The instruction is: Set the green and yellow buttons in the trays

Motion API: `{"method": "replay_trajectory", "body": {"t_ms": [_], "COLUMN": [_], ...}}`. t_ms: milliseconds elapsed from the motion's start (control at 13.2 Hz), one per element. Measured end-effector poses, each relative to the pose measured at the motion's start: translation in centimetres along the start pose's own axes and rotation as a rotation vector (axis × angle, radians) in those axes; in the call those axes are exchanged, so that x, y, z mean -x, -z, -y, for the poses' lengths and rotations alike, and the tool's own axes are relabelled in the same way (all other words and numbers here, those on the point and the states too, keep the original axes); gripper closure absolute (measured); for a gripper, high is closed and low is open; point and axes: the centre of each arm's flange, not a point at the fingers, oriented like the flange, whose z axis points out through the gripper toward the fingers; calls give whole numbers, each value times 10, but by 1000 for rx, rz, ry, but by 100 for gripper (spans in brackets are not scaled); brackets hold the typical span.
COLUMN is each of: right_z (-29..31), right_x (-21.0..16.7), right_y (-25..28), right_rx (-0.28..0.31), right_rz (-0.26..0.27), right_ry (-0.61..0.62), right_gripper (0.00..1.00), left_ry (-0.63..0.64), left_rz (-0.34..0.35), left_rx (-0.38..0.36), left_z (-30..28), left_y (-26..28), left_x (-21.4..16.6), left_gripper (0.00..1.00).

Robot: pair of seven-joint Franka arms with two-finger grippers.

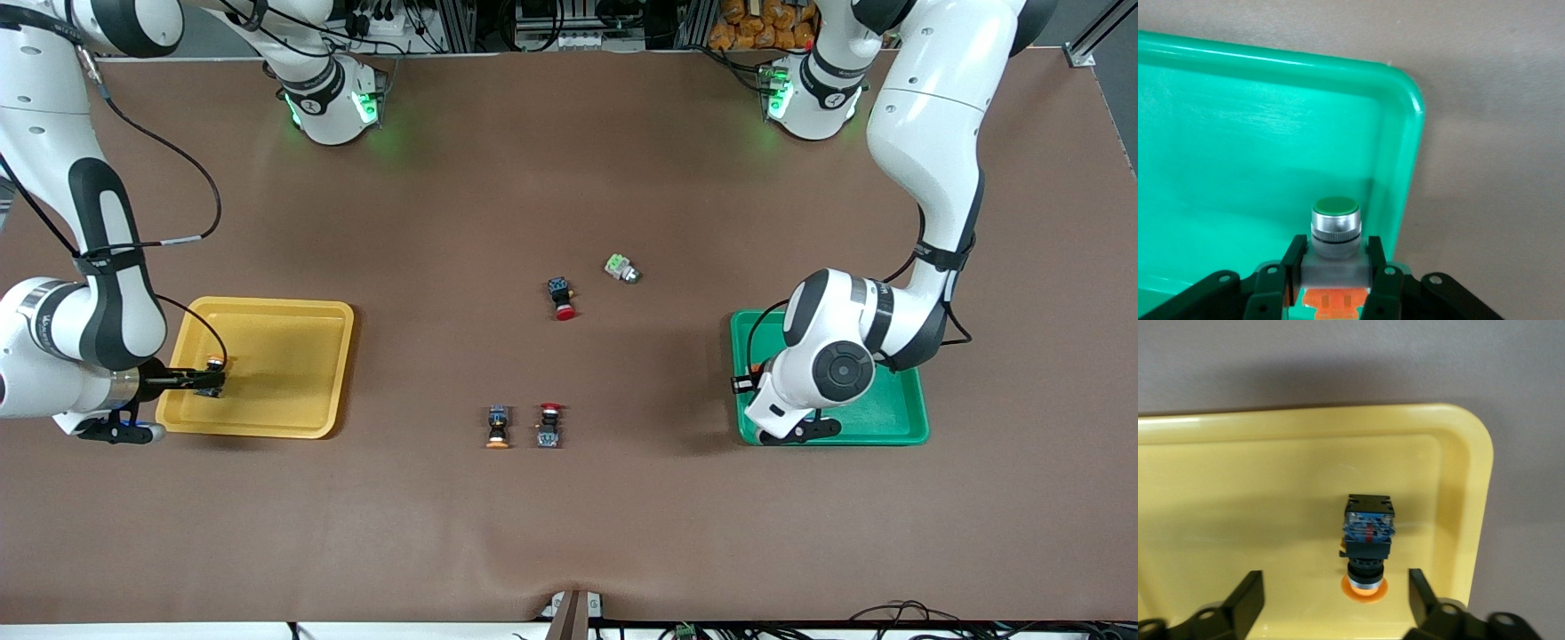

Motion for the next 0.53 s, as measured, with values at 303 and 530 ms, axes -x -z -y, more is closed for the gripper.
{"method": "replay_trajectory", "body": {"t_ms": [303, 530], "right_z": [63, 140], "right_x": [-3, -3], "right_y": [38, 50], "right_rx": [-9, -54], "right_rz": [-9, -9], "right_ry": [76, 40], "right_gripper": [0, 0], "left_ry": [0, -2], "left_rz": [-5, -16], "left_rx": [-23, -12], "left_z": [15, 17], "left_y": [-16, -30], "left_x": [0, 3], "left_gripper": [59, 59]}}
